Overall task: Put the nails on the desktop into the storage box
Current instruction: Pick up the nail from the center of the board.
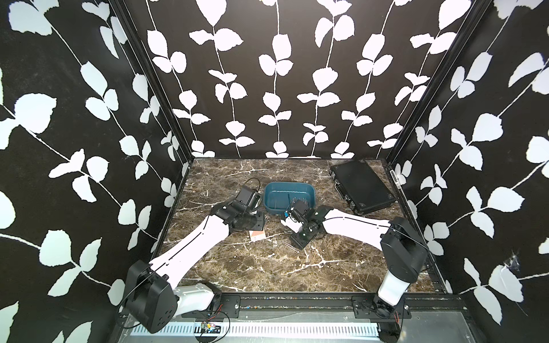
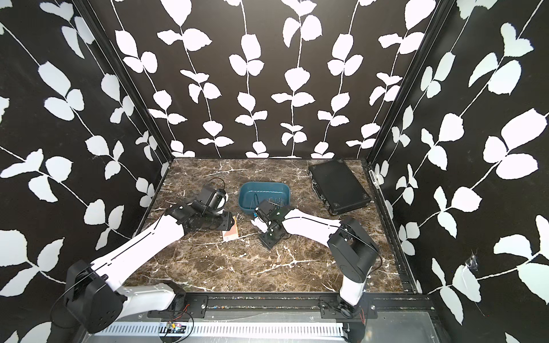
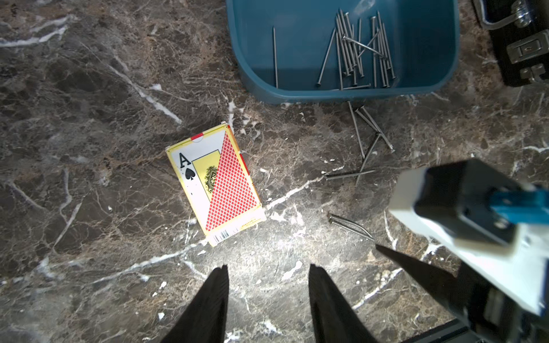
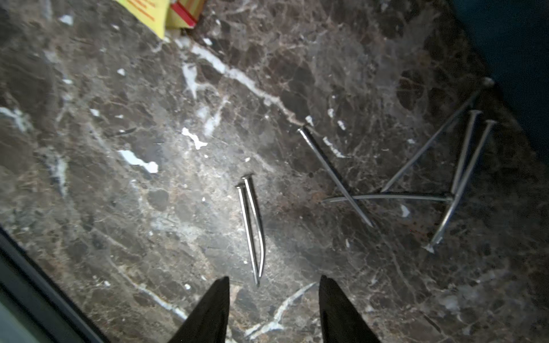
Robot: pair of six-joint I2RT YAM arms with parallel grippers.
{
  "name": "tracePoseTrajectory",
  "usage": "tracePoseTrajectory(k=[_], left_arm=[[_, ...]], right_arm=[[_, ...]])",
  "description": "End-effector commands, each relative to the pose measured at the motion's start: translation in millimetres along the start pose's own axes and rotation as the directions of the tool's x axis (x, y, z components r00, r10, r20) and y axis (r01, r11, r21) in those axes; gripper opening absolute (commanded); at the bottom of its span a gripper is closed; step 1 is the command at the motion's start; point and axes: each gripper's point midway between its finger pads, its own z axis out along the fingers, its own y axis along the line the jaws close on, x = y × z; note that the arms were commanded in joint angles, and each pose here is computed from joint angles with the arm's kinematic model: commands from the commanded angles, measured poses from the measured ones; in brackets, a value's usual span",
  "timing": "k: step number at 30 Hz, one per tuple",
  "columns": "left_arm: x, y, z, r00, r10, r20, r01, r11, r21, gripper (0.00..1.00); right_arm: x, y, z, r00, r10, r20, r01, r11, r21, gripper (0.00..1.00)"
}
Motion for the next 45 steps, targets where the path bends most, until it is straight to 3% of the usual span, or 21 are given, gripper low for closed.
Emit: tracePoseTrajectory(k=[1, 16, 29, 35, 40, 45], left_arm=[[5, 7, -1, 1.0, -0.011, -0.008, 0.011, 1.0, -0.016, 0.46], [0, 15, 8, 0.999, -0.014, -0.039, 0.013, 1.0, -0.024, 0.47], [2, 28, 15, 0.997, -0.045, -0.064, 0.043, 0.998, -0.036, 0.47], [2, 28, 17, 0.996, -0.042, -0.073, 0.039, 0.999, -0.031, 0.47], [1, 27, 18, 0.996, -0.037, -0.078, 0.035, 0.999, -0.027, 0.47], [2, 26, 18, 0.996, -0.042, -0.08, 0.041, 0.999, -0.021, 0.47]], right_arm=[[-32, -16, -10, 0.997, -0.045, 0.067, 0.039, 0.994, 0.1, 0.51], [-53, -16, 22, 0.989, -0.145, -0.006, 0.145, 0.988, 0.05, 0.51], [-40, -31, 50, 0.991, -0.099, -0.088, 0.098, 0.995, -0.009, 0.5], [-18, -30, 61, 0.985, -0.094, -0.147, 0.091, 0.995, -0.03, 0.29], [1, -37, 63, 0.971, -0.143, -0.192, 0.154, 0.987, 0.042, 0.23], [6, -41, 61, 0.966, -0.167, -0.198, 0.189, 0.976, 0.103, 0.05]])
